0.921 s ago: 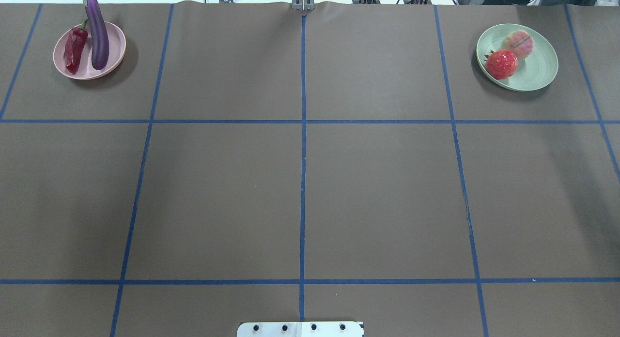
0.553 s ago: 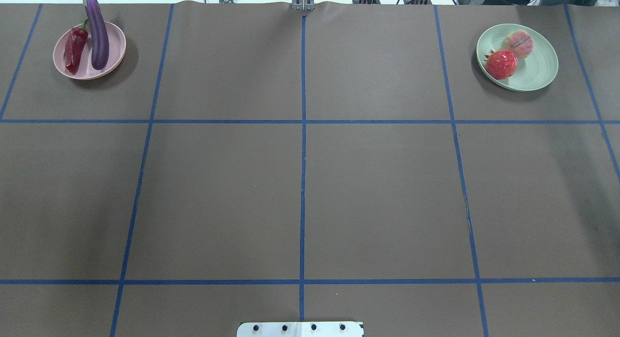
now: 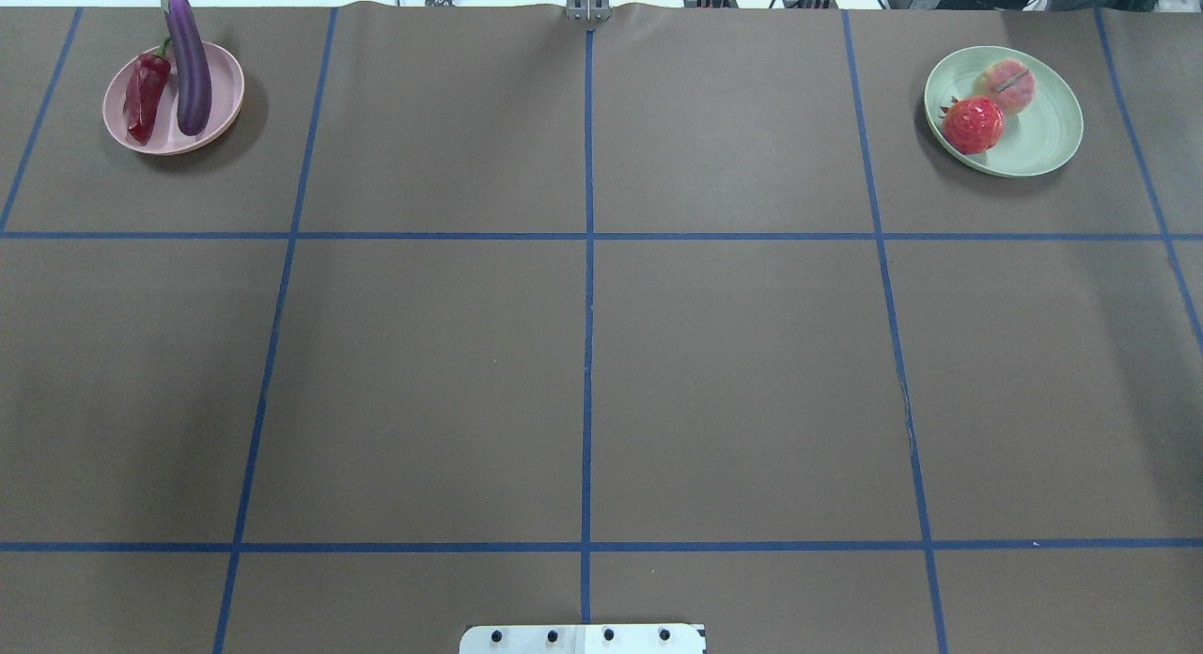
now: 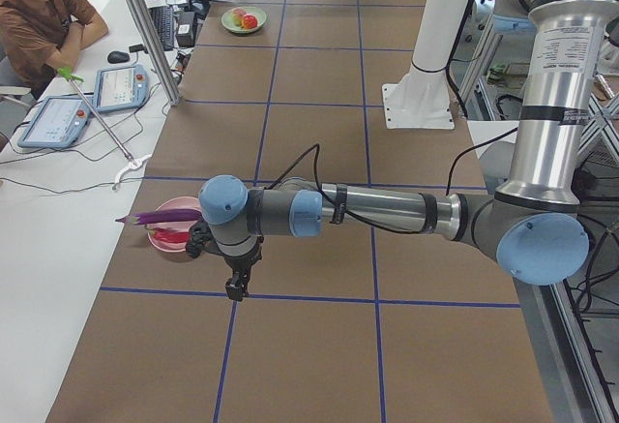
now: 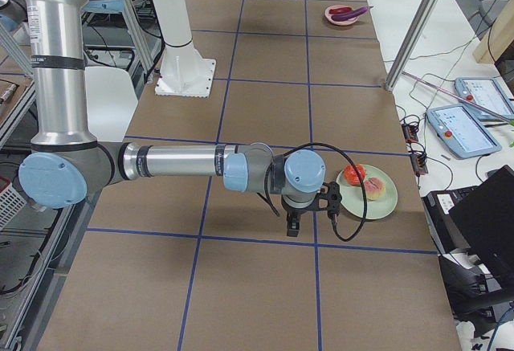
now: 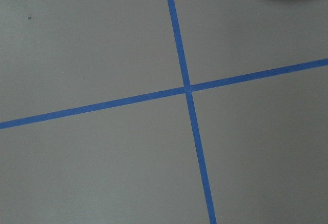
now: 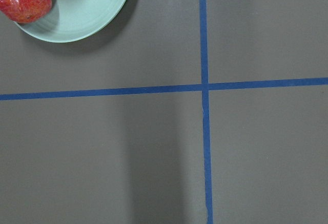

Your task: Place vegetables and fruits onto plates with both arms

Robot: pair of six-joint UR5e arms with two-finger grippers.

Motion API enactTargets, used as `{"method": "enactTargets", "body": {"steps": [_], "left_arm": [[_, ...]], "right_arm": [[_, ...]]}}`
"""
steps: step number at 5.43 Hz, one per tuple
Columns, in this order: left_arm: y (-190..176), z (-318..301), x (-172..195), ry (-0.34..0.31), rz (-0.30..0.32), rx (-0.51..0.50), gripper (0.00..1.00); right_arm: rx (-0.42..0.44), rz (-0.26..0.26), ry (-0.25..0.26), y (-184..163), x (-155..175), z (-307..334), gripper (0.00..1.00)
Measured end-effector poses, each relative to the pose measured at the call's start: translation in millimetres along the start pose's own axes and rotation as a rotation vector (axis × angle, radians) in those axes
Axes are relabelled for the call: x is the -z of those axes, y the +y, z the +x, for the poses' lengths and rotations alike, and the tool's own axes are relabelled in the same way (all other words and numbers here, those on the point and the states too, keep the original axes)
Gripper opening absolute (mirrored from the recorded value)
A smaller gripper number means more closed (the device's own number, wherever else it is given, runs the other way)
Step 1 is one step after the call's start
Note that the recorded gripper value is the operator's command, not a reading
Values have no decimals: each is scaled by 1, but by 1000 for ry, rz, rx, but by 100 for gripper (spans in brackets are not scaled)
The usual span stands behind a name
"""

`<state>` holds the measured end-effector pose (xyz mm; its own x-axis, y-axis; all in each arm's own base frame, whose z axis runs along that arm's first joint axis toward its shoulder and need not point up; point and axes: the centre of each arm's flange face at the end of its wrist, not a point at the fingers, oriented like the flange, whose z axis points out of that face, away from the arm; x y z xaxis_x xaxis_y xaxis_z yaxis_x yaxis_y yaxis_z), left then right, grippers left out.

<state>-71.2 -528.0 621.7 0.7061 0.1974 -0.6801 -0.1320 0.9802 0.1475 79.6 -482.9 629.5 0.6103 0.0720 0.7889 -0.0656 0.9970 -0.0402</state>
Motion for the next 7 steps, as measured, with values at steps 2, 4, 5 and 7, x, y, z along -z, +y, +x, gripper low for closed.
{"method": "enactTargets", "body": {"steps": [2,4,5,7], "left_arm": [[12,-9,-1,0,-1,23,100],[24,-16,-5,2,-9,45,100],[24,-16,-5,3,-8,60,100],[24,-15,-4,3,-4,82,100]], "right_arm": [[-22,-13,16,15,-8,15,100],[-34,-23,22,25,-12,22,100],[-34,-22,34,25,-12,23,100],[-28,-18,53,23,-11,23,100]]}}
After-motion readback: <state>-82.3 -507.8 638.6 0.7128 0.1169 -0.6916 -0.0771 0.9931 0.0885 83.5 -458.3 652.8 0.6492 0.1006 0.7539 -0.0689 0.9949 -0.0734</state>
